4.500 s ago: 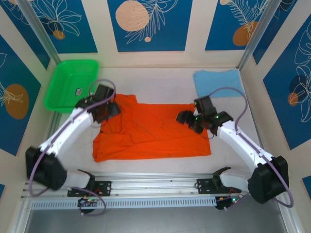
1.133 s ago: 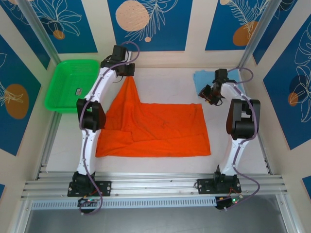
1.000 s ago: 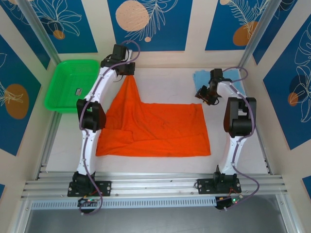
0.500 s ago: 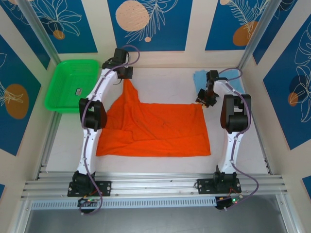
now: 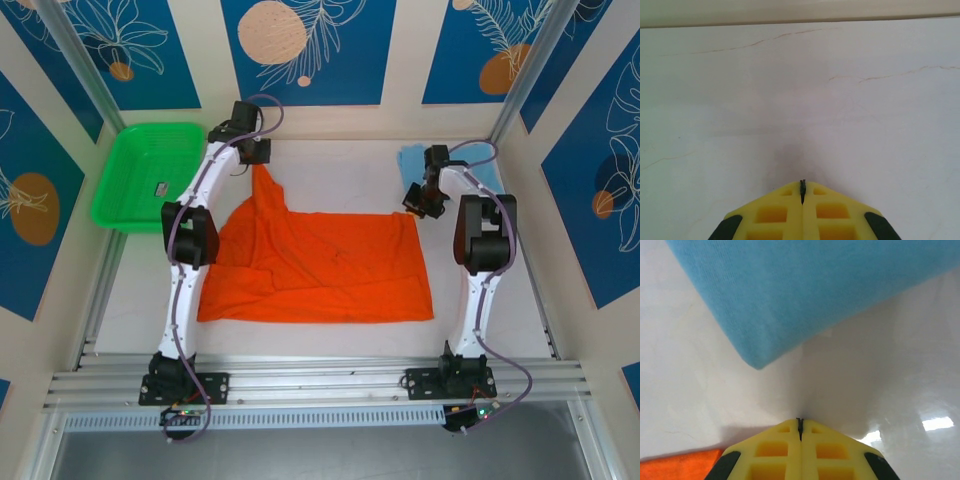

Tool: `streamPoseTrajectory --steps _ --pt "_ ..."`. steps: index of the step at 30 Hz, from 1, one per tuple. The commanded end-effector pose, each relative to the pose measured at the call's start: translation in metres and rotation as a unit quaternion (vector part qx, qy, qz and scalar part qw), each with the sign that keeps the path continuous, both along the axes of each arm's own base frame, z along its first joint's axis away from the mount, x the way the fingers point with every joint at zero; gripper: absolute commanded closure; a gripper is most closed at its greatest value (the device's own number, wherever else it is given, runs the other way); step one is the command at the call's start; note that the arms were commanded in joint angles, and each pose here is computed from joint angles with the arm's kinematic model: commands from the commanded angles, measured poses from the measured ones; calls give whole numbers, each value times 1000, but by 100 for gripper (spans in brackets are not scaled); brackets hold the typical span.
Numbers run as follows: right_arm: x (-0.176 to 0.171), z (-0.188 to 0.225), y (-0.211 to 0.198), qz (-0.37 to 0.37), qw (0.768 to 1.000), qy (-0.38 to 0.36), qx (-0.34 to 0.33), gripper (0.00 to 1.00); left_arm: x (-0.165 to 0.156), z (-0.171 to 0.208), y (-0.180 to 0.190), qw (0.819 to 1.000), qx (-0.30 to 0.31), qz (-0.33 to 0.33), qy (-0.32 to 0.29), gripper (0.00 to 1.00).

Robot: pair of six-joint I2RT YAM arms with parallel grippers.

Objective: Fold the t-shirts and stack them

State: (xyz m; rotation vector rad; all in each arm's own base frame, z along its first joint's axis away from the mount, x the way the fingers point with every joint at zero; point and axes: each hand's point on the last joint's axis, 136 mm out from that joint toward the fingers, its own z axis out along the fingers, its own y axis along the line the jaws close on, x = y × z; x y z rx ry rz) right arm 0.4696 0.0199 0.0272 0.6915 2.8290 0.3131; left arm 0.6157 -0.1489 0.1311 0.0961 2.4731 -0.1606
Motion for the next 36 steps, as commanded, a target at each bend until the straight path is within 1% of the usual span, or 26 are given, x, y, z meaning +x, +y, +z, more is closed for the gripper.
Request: streamPoseTrajectory --steps 1,5,8,11,14,17,22,24,28,32,36 --pt "6 40 -10 -28 997 -62 25 100 2 20 -8 999 -39 -15 -17 100" --pt "5 54 -15 -37 995 -93 31 100 0 36 -18 996 -62 -41 -45 100" --pt "1 56 -23 -51 993 -99 37 100 -2 42 -15 996 -55 -43 -58 100" --pt "-3 55 -29 -61 992 -104 45 100 -2 33 -12 997 -41 -41 -50 100" --pt "-4 53 -28 -56 992 -104 50 100 -3 22 -9 998 -38 -35 -39 100" --pt "-8 52 -29 -59 992 -102 49 100 -1 19 -3 999 -30 -17 -37 100" --pt "-13 64 -24 -52 987 -133 77 100 -13 46 -14 996 -58 -49 -56 100" --pt "-20 70 -19 -46 985 -137 89 100 -22 58 -12 994 -62 -51 -72 100" --pt "-39 74 -12 -41 984 -135 106 100 -58 68 0 994 -58 -40 -85 100" --pt "-61 71 -8 -54 985 -116 119 100 -97 58 17 996 -49 -12 -79 100" --pt "-83 69 -5 -68 983 -113 126 100 -134 45 30 996 -50 23 -65 100"
